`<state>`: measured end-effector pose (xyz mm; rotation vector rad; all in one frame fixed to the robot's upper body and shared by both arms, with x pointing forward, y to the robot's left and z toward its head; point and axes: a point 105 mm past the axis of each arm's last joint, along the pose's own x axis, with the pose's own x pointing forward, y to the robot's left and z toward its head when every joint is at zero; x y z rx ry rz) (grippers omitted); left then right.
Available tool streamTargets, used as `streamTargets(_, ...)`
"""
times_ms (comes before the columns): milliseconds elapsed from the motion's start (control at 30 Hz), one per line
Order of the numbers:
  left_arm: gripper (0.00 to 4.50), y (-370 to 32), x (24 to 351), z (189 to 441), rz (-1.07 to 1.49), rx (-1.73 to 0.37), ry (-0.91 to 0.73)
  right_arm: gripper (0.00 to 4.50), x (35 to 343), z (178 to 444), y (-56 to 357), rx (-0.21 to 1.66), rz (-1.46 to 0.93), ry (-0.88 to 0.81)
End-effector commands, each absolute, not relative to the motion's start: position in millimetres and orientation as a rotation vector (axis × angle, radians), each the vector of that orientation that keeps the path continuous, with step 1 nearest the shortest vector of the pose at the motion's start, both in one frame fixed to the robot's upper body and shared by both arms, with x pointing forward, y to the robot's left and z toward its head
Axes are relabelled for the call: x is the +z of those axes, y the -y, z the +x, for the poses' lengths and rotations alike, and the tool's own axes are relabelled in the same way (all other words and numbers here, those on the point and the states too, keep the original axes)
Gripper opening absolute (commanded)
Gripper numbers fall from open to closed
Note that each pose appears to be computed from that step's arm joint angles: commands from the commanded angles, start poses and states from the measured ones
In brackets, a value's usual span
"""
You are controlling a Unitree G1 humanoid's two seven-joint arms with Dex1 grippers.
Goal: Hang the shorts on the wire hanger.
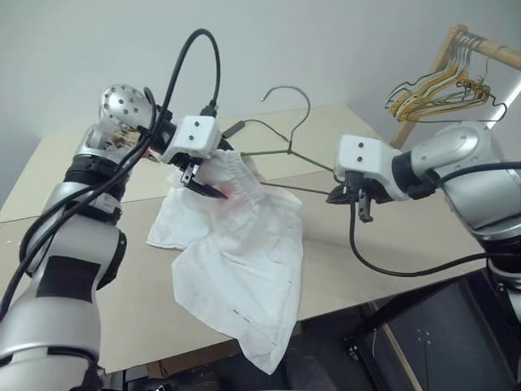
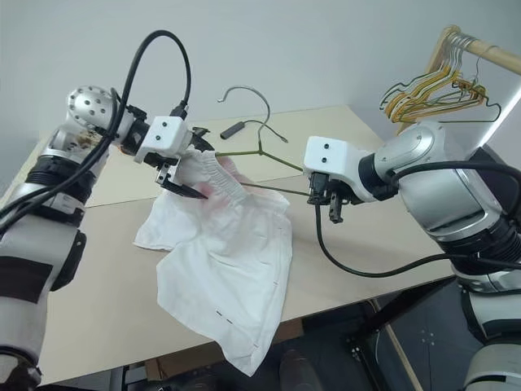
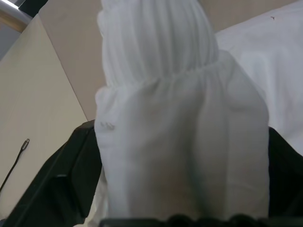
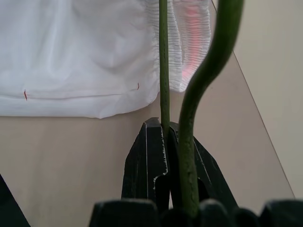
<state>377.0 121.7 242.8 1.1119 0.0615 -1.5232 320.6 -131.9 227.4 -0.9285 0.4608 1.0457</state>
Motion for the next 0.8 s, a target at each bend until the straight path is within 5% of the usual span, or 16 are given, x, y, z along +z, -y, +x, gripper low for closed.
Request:
streamTargets(33,3.27,-119.8,260.9,377.2,1.119,-1.5,0.009,0.0,243.3,321.7,135.1,1.006,-0.952,-0.424)
streamTargets(367,0.06,-119.8,262.7,375.0,1.071,-1.507,0.029,0.0,242.3,324.1,137.7,1.001,-0.956,-0.445)
streamTargets(633,0.02,-117.5,258.3,371.7,0.934,-1.533,0.043,0.0,239.8,324.5,141.1,1.005,-0.964,-0.414)
streamTargets(800,0.0,-125.1,246.0,364.5,0.84,-1.555,0.012,1.41,240.9,325.3,156.7,0.932,-0.948,-0.408)
